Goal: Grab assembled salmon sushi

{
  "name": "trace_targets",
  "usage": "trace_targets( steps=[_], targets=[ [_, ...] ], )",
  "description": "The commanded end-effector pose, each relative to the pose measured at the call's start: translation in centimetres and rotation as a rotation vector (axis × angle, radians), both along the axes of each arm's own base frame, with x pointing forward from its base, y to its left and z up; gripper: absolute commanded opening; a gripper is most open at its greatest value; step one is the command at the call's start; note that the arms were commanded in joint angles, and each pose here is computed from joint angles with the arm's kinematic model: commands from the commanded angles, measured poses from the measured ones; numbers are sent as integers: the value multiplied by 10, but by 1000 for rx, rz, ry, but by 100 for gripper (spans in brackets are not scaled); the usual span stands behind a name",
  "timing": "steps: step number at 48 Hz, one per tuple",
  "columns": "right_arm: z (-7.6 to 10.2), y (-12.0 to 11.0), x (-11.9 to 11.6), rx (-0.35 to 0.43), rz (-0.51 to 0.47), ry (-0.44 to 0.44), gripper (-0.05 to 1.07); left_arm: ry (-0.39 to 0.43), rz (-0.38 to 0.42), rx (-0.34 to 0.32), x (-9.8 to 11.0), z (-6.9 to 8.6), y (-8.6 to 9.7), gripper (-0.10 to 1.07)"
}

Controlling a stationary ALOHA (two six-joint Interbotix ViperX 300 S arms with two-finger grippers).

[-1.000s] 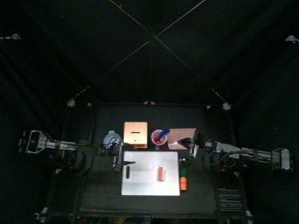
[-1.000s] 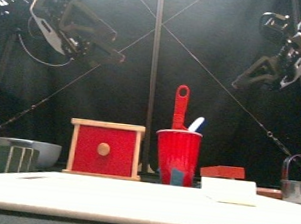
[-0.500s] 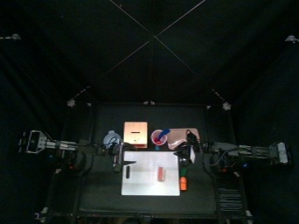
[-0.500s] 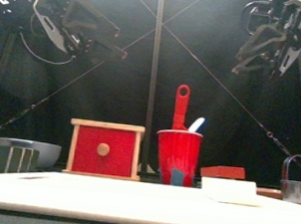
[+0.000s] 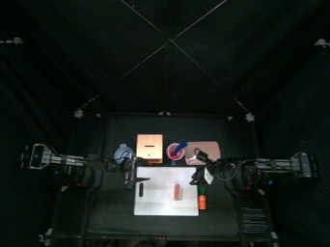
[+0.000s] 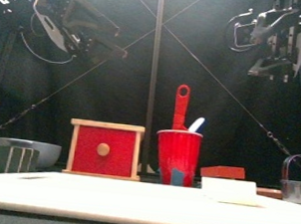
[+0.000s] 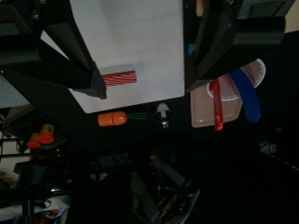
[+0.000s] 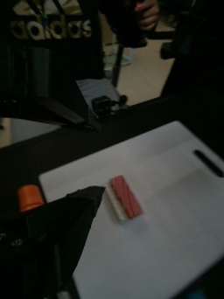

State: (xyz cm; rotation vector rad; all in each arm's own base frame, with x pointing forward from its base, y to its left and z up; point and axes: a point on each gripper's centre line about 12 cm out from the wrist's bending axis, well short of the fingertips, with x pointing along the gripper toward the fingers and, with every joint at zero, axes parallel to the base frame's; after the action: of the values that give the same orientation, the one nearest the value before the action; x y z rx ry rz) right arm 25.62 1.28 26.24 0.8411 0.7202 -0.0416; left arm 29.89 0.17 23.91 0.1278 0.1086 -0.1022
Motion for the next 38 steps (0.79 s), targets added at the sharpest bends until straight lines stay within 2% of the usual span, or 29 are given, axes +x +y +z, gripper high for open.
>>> trace_targets(
  steps=[1,7,10,12,18,22,32,38],
  targets=[
    [0,9,5,90,38,92,86,-30,1,3,4,10,1,103],
    [-14,18,3,205,21,292,86,-32,0,3,4,11,1,103],
    [-18,18,0,205,-12,387,86,-34,0,5,4,11,1,103],
    [-18,17,-1,185,-39,411,86,-32,2,5,4,11,1,103],
    [-6,17,3,104,-142,380,86,-31,1,4,3,10,1,103],
    [-4,19,3,86,-208,355,86,-27,0,5,3,9,1,103],
    [-23,32,3,131,-380,351,86,-26,4,6,3,9,2,103],
    [-29,35,15,163,-479,338,86,-23,7,1,2,8,2,103]
  ],
)
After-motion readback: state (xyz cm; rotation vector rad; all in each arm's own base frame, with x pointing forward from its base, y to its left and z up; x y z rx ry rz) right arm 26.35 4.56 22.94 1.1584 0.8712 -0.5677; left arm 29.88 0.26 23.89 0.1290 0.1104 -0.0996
